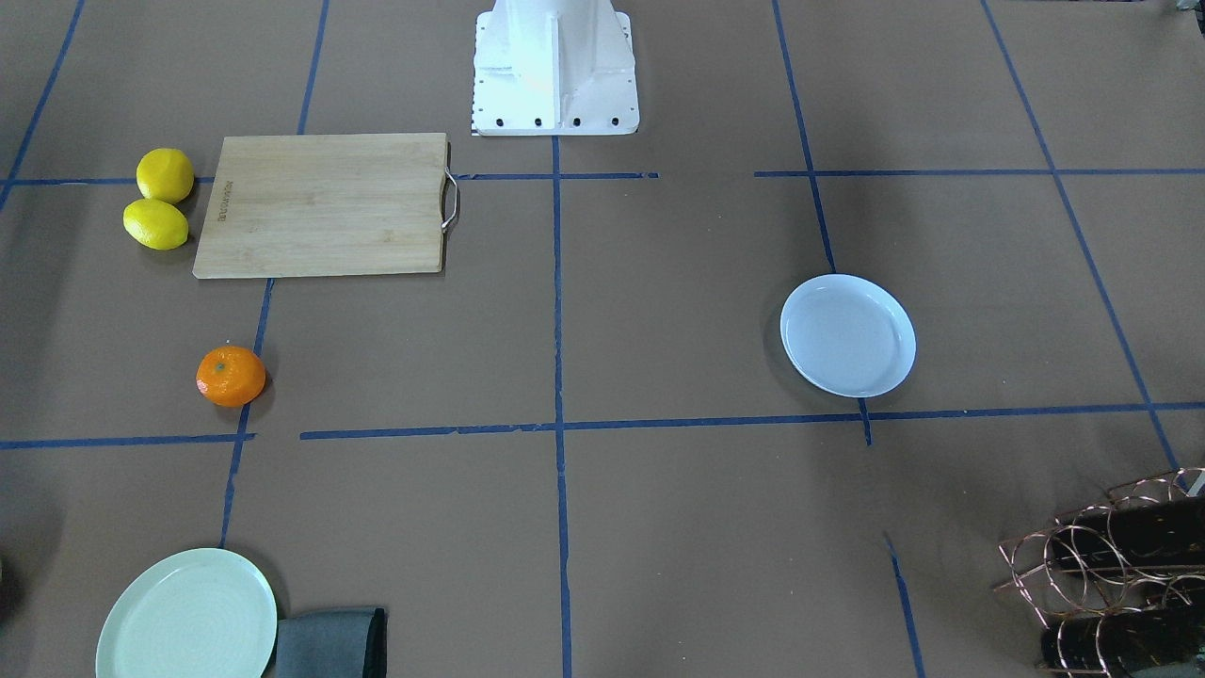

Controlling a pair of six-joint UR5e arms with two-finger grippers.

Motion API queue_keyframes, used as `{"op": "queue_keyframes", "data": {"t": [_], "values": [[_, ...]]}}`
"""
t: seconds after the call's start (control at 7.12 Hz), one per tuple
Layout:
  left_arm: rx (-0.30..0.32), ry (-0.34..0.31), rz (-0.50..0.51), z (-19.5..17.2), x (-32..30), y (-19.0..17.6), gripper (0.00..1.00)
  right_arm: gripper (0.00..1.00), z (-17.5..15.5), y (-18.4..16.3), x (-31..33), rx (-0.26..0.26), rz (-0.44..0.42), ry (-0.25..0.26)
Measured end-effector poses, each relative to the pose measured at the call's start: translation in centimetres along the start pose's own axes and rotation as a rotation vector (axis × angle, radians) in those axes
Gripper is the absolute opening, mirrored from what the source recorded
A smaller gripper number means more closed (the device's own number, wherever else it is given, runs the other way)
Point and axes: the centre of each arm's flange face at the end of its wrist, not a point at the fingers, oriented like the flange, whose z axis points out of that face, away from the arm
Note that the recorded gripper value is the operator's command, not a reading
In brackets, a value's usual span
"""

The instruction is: Pick orange to plate

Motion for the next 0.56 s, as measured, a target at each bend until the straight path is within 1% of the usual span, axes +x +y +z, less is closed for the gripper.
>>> {"op": "queue_keyframes", "data": {"t": [0.14,0.28,0.42,0.56], "values": [[0.001,0.000,0.006,0.0,0.3,-0.2,1.00,1.00,-0.1,-0.1,-0.1,0.003,-0.003,-0.001],[0.003,0.000,0.017,-0.2,0.8,-0.4,1.00,1.00,-0.4,-0.4,-0.3,0.017,-0.015,0.001],[0.007,-0.005,0.024,-0.4,1.1,-0.5,1.00,1.00,-0.9,-1.1,-0.7,0.055,-0.048,0.007],[0.020,-0.032,0.040,-1.0,1.4,-0.9,1.00,1.00,-1.7,-1.8,-1.3,0.124,-0.108,0.017]]}}
